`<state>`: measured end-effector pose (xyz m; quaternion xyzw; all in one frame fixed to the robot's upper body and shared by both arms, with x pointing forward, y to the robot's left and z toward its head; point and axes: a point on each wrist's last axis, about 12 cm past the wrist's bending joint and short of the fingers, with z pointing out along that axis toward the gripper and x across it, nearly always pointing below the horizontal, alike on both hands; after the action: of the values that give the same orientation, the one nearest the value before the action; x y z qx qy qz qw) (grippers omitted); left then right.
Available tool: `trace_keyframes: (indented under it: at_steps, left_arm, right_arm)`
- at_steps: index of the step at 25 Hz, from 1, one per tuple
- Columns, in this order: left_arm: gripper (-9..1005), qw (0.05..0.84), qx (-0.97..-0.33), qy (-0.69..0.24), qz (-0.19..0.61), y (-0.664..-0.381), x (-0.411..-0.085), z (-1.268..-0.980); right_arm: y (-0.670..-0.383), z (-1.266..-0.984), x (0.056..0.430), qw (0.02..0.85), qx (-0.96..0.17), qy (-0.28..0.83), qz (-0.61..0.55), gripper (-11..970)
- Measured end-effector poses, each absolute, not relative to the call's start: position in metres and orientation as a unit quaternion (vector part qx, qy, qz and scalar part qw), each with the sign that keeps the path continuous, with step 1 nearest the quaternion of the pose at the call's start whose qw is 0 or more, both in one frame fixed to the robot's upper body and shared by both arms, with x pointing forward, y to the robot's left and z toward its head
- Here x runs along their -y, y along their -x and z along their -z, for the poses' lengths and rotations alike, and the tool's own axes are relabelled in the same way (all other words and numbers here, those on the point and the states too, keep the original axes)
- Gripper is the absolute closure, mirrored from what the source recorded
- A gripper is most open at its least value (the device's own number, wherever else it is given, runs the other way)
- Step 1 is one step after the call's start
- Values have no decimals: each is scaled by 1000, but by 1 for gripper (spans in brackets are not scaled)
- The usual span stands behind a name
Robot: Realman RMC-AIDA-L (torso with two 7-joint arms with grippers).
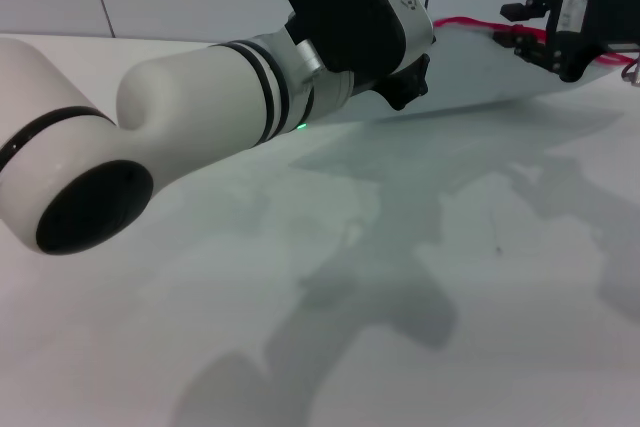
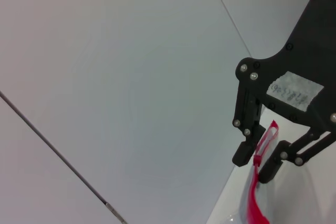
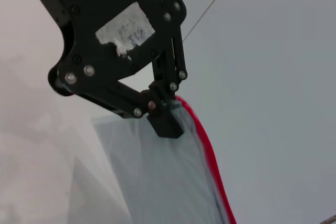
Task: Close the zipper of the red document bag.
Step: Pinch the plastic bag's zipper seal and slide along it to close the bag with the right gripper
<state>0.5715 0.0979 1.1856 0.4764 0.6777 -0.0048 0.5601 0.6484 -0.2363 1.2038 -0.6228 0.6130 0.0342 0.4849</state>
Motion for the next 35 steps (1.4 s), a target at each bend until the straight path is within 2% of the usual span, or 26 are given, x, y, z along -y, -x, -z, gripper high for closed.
trace_keyframes:
  at_steps: [6, 17, 35]
  left_arm:
    - [922, 561, -677, -477, 4, -571, -98, -1186]
    - [920, 560, -675, -481, 3, -571, -97, -1186]
    - [917, 559, -676, -480, 2, -570, -98, -1184]
  right_arm:
    - [-648, -1203, 237, 485, -616, 620, -35, 763]
    - [-650, -1195, 231, 476, -618, 626, -27, 783]
    - [-650, -1195, 232, 477, -619, 624, -24, 871]
